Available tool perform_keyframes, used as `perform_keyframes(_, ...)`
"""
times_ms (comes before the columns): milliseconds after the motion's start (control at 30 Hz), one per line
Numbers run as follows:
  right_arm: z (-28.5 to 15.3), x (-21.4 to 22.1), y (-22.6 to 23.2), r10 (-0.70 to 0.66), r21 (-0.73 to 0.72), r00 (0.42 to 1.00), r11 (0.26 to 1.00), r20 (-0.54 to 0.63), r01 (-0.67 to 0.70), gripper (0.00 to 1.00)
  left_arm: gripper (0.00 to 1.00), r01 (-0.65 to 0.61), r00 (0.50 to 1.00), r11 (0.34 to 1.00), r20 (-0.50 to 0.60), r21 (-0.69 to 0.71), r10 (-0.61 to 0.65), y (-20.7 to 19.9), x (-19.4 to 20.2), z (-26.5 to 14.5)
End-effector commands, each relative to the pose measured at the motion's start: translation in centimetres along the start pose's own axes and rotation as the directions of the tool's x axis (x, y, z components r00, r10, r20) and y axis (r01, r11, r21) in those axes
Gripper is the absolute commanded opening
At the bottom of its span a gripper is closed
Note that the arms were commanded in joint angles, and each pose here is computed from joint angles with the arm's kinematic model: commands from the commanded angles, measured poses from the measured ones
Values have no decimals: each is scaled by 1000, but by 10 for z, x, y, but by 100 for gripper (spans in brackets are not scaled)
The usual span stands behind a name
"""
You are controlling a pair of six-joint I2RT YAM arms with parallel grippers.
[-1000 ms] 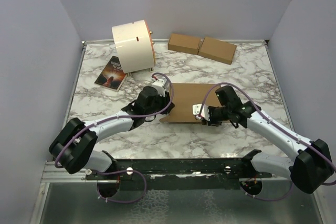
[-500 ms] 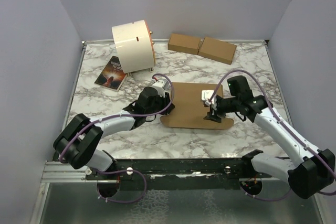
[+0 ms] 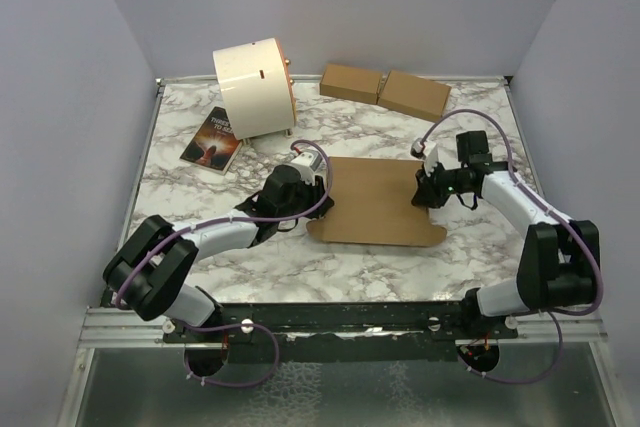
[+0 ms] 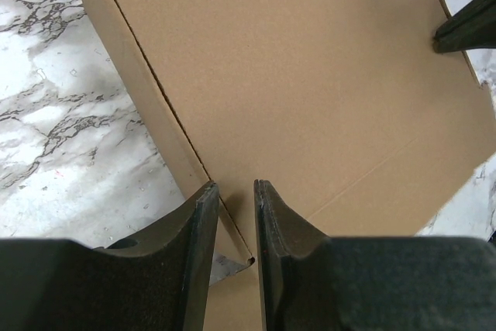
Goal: Fold the paper box
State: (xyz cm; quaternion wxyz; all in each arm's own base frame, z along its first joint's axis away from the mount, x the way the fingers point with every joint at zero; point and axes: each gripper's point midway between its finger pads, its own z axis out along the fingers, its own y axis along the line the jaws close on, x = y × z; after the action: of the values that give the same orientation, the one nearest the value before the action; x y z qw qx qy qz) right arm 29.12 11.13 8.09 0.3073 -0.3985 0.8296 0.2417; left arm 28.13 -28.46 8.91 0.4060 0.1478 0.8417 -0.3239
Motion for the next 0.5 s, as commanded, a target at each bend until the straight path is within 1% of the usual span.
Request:
perform_keyframes(0, -3, -5, -25, 46, 82, 999, 996, -2, -46, 9, 29, 14, 1000, 999, -18, 33, -13, -6, 1, 4)
perform_keyframes(67, 1, 1, -24, 63, 64, 998, 996, -19, -62, 9, 29, 14, 1000, 999, -17, 38, -14, -7, 0, 4)
perform_keyframes(133, -1, -3, -21, 59, 34, 998, 998, -5, -59, 9, 30, 12, 1000, 999, -8, 45, -12, -9, -5, 3)
perform_keyframes(200, -10, -18, -15, 38, 4, 998, 999, 57, -38, 10, 31, 11, 1000, 999, 12, 50, -12, -12, -12, 1)
perform_keyframes(233, -16, -28, -10, 24, -11, 995, 1000, 99, -23, 12, 32, 9, 1000, 999, 26, 52, -10, -14, -16, -1)
perform_keyframes(367, -42, -59, 0, -4, -29, 969, 1000, 245, 12, 30, 37, -1, 996, 998, 94, 59, -5, -21, -38, -11)
perform_keyframes(433, -52, -63, -4, 35, -43, 955, 999, 294, -23, 37, 38, -4, 991, 998, 132, 64, -5, -24, -47, -18)
perform_keyframes(467, -55, -65, -7, 75, -61, 945, 996, 317, -59, 40, 39, -5, 989, 998, 148, 67, -5, -26, -50, -21)
